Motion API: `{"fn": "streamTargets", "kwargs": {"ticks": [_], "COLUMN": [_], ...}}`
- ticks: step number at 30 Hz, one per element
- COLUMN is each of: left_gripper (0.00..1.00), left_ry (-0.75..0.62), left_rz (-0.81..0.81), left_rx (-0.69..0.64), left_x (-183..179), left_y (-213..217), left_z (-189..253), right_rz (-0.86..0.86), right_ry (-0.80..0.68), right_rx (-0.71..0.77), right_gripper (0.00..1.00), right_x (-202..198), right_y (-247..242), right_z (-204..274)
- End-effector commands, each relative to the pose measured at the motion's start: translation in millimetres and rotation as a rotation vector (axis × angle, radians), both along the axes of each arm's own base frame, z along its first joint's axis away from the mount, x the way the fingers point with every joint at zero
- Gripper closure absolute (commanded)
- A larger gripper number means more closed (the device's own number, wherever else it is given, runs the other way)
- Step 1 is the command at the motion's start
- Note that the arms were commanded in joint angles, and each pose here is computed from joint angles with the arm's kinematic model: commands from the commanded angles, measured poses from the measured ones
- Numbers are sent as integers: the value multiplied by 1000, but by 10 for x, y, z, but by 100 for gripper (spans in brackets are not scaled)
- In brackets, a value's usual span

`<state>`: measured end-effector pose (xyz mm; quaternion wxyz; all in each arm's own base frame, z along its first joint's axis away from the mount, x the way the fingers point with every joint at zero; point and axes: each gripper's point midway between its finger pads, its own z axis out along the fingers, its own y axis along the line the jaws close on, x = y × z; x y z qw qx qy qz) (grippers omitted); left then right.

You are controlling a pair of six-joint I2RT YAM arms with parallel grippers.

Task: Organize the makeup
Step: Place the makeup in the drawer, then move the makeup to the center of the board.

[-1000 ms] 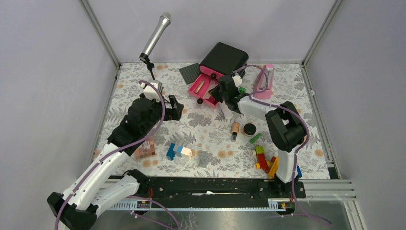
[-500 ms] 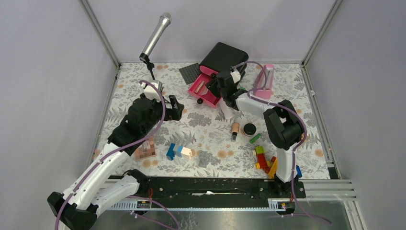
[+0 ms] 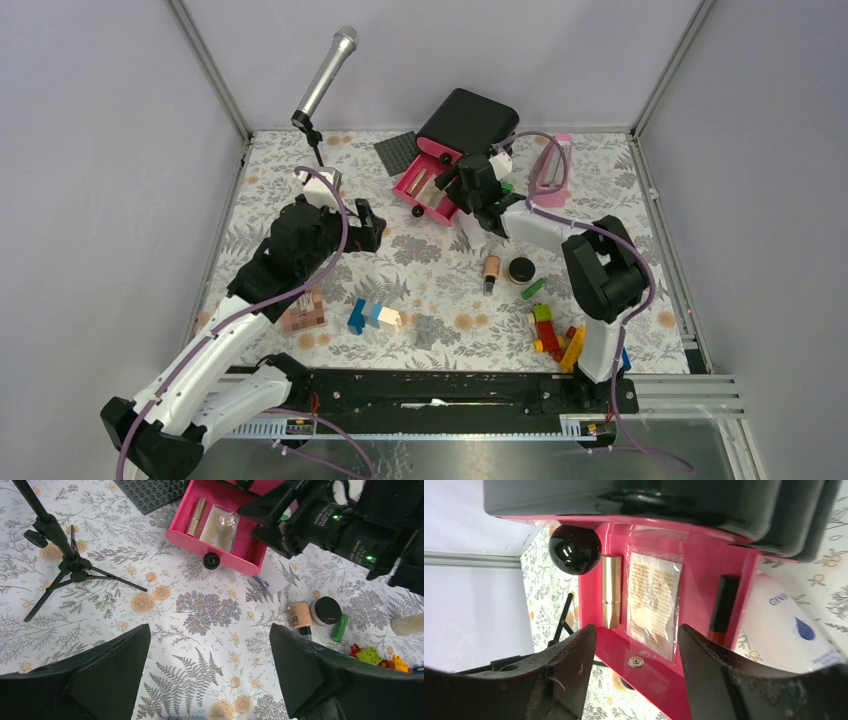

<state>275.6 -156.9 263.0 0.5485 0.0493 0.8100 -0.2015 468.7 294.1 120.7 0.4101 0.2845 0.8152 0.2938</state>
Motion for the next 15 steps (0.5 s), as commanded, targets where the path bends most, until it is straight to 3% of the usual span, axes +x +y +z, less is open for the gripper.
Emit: {"fn": "streamTargets", "kwargs": {"ticks": [1,8,15], "left_gripper": [3,2,1], "left_ry": [-42,-13,136], "left_rz": [-2,60,274], "left_rx": [-27,-16,23], "left_x": [51,105,150], "left_y": [-21,50,325], "left_z": [160,76,-269], "right_rz": [-58,5,200], "right_ry": [-108,-194,-229], "right_rx": [-34,-71,-179], "right_gripper": [31,30,29], "right_x": [-50,-256,-594], "right_y": [-254,-360,-364], "right_z": [483,851,1025]}}
